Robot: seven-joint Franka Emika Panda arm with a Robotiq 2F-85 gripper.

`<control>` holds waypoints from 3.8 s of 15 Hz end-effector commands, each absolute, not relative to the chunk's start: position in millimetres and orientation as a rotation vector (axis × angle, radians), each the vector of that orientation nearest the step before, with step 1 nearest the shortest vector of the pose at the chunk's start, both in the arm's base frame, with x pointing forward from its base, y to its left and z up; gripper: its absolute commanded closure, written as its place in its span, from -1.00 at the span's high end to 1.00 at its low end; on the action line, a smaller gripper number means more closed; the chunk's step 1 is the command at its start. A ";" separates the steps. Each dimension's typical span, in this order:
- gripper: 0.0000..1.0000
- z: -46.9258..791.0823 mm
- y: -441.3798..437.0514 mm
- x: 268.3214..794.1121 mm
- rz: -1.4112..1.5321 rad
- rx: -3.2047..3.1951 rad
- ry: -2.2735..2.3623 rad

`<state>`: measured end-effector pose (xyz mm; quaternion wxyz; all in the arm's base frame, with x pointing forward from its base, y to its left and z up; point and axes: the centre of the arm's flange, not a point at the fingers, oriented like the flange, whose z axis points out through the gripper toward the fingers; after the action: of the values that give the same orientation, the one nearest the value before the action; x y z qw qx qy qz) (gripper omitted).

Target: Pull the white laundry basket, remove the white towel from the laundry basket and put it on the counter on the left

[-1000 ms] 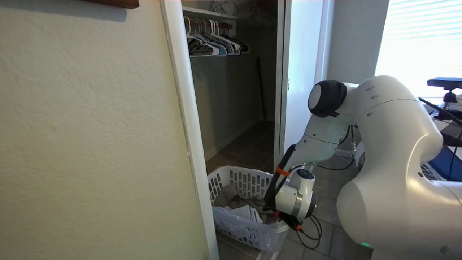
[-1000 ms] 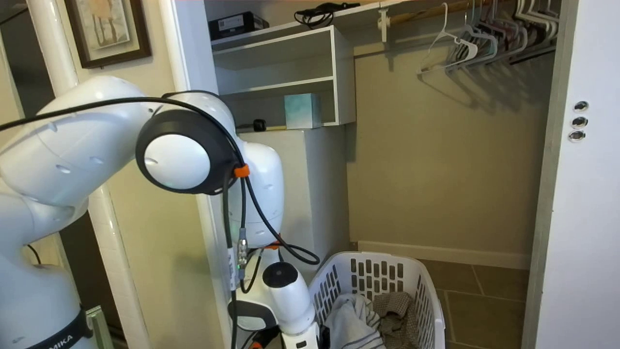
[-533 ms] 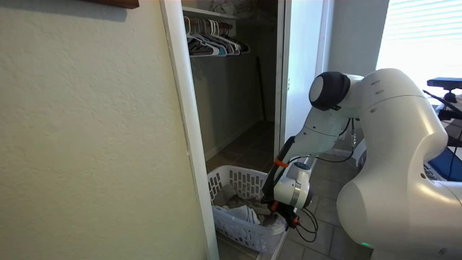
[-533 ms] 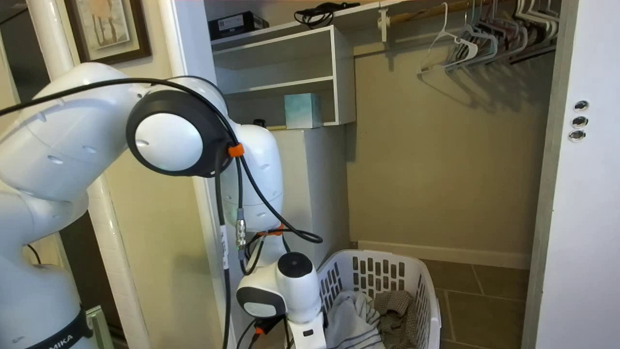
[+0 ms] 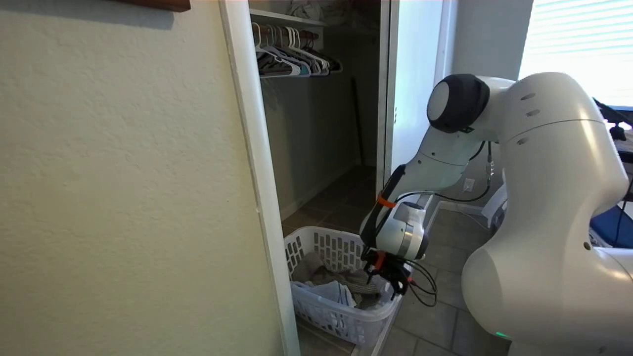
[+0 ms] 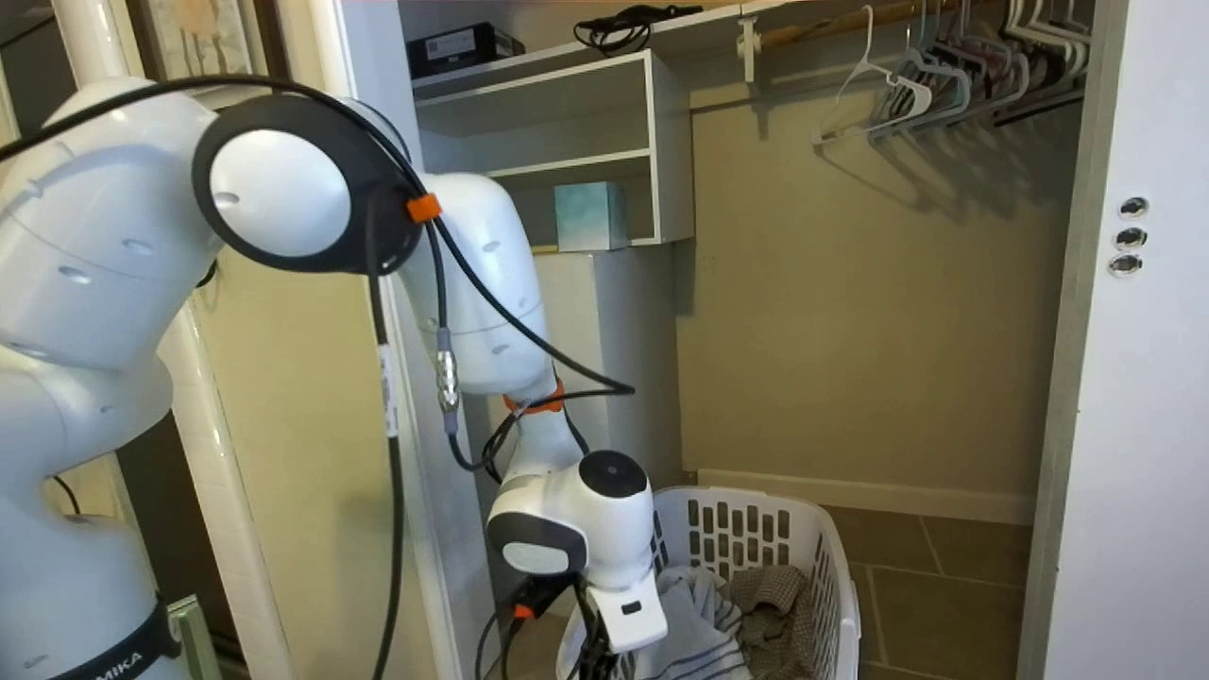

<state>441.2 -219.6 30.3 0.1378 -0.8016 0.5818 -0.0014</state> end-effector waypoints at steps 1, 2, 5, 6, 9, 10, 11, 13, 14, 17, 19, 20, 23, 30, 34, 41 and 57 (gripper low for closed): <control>1.00 89.9 -248.6 478.7 -0.187 -2.424 1.495; 1.00 96.5 -254.6 493.2 -0.226 -2.447 1.423; 1.00 105.5 -254.4 547.4 -0.295 -2.469 1.203; 1.00 100.3 -250.3 567.0 -0.318 -2.486 1.126; 1.00 74.6 -232.7 608.4 -0.377 -2.490 0.913; 1.00 62.8 -222.3 620.5 -0.371 -2.480 0.849; 1.00 51.1 -213.0 629.4 -0.368 -2.470 0.785; 1.00 24.0 -189.6 641.9 -0.371 -2.465 0.740; 1.00 55.5 -196.3 610.6 -0.355 -2.489 0.798; 1.00 26.0 -180.6 621.4 -0.345 -2.473 0.770; 1.00 25.3 -182.6 624.5 -0.355 -2.471 0.770; 1.00 26.6 -184.3 625.4 -0.361 -2.471 0.771; 1.00 20.5 -183.5 629.4 -0.312 -2.520 0.702; 1.00 -28.1 -167.8 666.4 -0.090 -2.711 0.257; 1.00 -47.0 -146.0 697.4 -0.070 -2.857 0.020; 1.00 -97.4 -132.3 718.0 -0.227 -3.045 -0.392; 1.00 -132.0 -89.1 715.2 -0.652 -2.787 -0.823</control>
<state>692.9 -75.9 -84.3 0.0728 -0.9338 -0.2640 -0.2304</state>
